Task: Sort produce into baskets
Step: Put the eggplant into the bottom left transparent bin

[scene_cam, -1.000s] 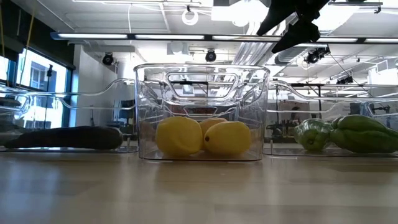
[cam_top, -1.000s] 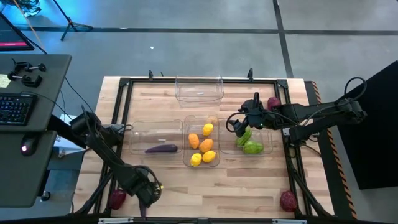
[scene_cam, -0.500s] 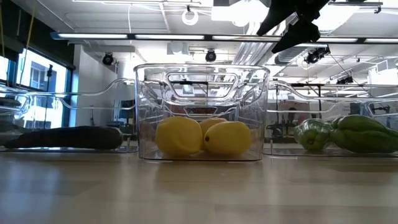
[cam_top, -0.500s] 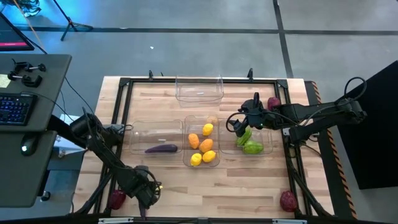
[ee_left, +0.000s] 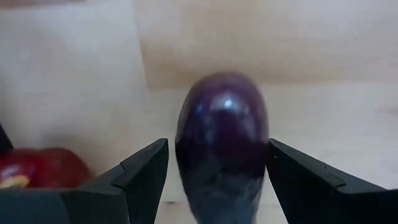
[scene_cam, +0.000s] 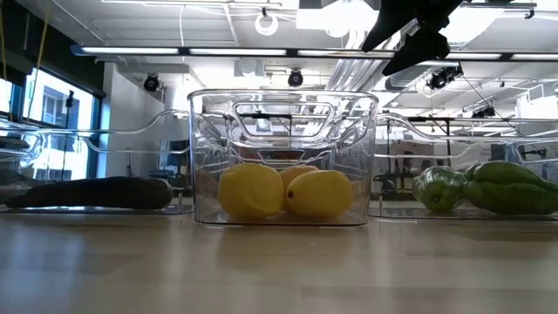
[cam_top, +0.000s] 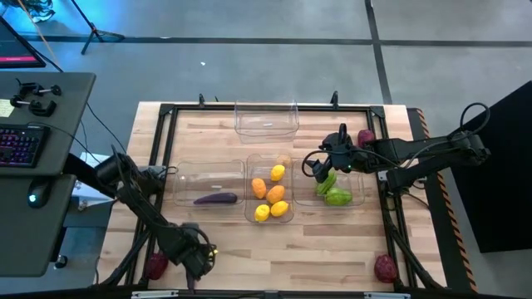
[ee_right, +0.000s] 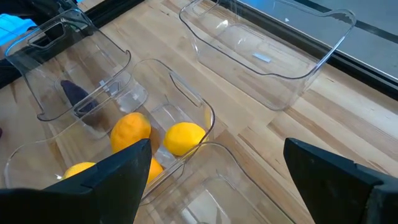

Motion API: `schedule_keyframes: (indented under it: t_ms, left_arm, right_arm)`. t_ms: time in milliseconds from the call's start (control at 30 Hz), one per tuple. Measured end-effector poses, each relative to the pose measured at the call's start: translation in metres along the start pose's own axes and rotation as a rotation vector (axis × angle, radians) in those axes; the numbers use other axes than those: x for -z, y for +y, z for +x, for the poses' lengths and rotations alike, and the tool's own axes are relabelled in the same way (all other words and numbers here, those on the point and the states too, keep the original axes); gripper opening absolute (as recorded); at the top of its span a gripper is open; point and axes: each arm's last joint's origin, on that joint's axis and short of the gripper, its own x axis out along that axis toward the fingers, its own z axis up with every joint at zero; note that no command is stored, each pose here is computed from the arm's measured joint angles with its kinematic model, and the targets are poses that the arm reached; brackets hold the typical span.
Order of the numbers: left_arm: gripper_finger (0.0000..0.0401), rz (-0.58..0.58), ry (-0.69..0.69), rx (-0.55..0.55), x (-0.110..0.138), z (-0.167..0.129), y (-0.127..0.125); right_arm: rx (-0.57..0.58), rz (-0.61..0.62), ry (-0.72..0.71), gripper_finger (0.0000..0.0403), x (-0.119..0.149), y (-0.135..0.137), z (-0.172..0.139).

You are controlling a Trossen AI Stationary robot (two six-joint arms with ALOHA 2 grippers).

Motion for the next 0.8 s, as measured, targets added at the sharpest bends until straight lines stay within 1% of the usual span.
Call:
schedule_keyframes:
  t_ms: [133, 500, 667, 800]
  left_arm:
    - [0.0252, 0.009, 0.023, 0.012, 0.0038, 0.0028, -0.0017]
    - [0.0252, 0.003, 0.013, 0.012, 0.0032, 0.003, -0.0015]
    - [0.0252, 0.05, 0.019, 0.017, 0.0038, 0.003, -0.0019]
    - [0.0252, 0.054, 0.022, 0.018, 0.004, 0.003, -0.0021]
  right_arm:
    - [0.002, 0.0, -0.002, 0.0355, 0.0, -0.0001, 0.0]
    - [0.003, 0.0, -0.003, 0.0355, -0.0001, -0.0001, 0.0]
    - [0.004, 0.0, -0.003, 0.0355, -0.0001, 0.0, 0.0001]
    - [0.004, 0.0, -0.003, 0.0355, -0.0001, -0.0001, 0.0001]
